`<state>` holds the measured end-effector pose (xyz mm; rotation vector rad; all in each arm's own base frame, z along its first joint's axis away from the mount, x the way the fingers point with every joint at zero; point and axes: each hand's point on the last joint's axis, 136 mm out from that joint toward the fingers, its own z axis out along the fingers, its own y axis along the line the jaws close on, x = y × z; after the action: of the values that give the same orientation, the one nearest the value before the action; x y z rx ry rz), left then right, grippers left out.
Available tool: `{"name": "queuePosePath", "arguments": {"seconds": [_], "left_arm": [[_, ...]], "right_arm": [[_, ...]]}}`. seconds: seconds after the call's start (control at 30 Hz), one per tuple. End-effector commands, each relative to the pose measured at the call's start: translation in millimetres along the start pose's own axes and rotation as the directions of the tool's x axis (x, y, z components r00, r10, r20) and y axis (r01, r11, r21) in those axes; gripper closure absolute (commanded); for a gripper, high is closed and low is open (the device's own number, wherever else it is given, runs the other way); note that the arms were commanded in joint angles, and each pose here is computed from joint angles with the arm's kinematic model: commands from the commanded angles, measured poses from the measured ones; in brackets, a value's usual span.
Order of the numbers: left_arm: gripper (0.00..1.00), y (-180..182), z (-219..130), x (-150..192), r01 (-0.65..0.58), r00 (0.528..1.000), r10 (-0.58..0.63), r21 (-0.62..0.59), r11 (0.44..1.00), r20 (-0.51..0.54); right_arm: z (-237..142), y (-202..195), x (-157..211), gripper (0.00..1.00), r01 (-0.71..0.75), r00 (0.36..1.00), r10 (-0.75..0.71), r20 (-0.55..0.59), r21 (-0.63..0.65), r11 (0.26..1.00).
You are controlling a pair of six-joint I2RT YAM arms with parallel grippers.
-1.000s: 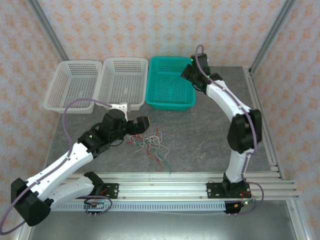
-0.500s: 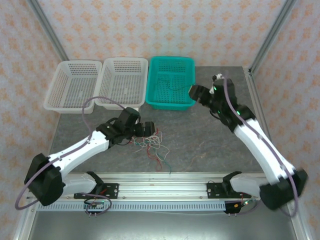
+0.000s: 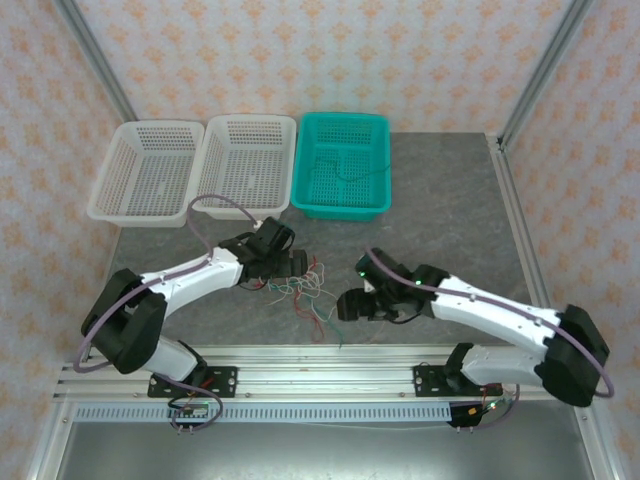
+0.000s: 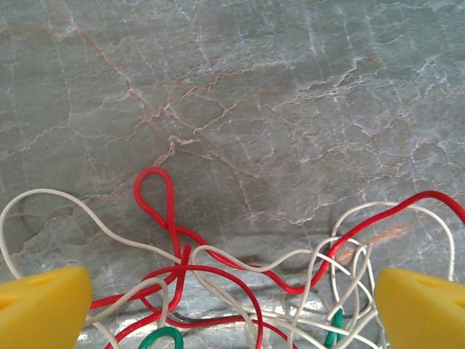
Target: Untangle the cables
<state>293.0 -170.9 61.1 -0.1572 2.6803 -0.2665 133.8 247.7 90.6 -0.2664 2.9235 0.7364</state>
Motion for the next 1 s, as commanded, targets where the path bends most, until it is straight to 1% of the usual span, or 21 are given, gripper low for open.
{"name": "queuePosePath", "arguments": {"seconds": [0.0,0.1,0.2,0.27,0.3,0.37,0.4,0.43,0.5,0.53,0.67,0.8,0.9,0.97], "left_arm": [[0.0,8,7,-1,0.053,0.999,-0.052,-0.026,0.998,0.01],[0.03,15,12,1,0.093,0.996,-0.093,-0.032,0.995,0.007],[0.07,20,17,5,0.132,0.991,-0.132,-0.019,0.991,-0.007],[0.1,21,21,7,0.149,0.989,-0.149,-0.011,0.989,-0.012],[0.12,23,23,9,0.154,0.988,-0.154,-0.016,0.988,-0.016],[0.14,28,26,13,0.159,0.987,-0.16,-0.034,0.987,-0.027],[0.2,31,29,15,0.163,0.986,-0.164,-0.047,0.986,-0.028],[0.28,35,31,17,0.172,0.984,-0.174,-0.063,0.983,-0.03],[0.44,44,35,20,0.186,0.982,-0.189,-0.094,0.978,-0.028],[0.5,49,37,22,0.194,0.98,-0.198,-0.109,0.975,-0.03],[0.72,60,42,25,0.214,0.975,-0.22,-0.137,0.967,-0.03],[1.0,71,38,24,0.227,0.973,-0.231,-0.162,0.96,-0.001],[1.0,76,34,21,0.232,0.972,-0.233,-0.176,0.957,0.013],[1.0,80,32,19,0.23,0.973,-0.23,-0.186,0.955,0.021]], "right_arm": [[29,21,3,0.28,0.01,0.999,-0.012,-0.032,-0.055,0.998],[54,28,9,0.3,0.029,0.996,-0.034,-0.083,-0.058,0.998],[70,33,20,0.36,0.054,0.988,-0.061,-0.141,-0.049,0.997],[77,24,22,0.5,0.055,0.987,-0.056,-0.148,-0.005,0.998],[77,17,20,0.61,0.054,0.989,-0.05,-0.136,0.029,0.998],[74,8,15,0.76,0.052,0.994,-0.045,-0.095,0.079,0.996],[71,3,12,0.83,0.051,0.996,-0.044,-0.072,0.103,0.993],[66,0,8,0.89,0.048,0.998,-0.043,-0.044,0.122,0.991],[57,-4,-1,0.98,0.035,0.999,-0.036,0.002,0.128,0.991],[51,-4,-5,1.0,0.031,0.999,-0.035,0.027,0.124,0.992],[21,-10,-25,1.0,-0.009,0.99,-0.003,0.139,0.089,0.996],[-14,-28,-43,1.0,-0.093,0.956,0.075,0.284,0.052,0.994],[-37,-58,-55,1.0,-0.221,0.908,0.186,0.375,0.052,0.974],[-54,-83,-63,1.0,-0.317,0.86,0.26,0.438,0.061,0.946]]}}
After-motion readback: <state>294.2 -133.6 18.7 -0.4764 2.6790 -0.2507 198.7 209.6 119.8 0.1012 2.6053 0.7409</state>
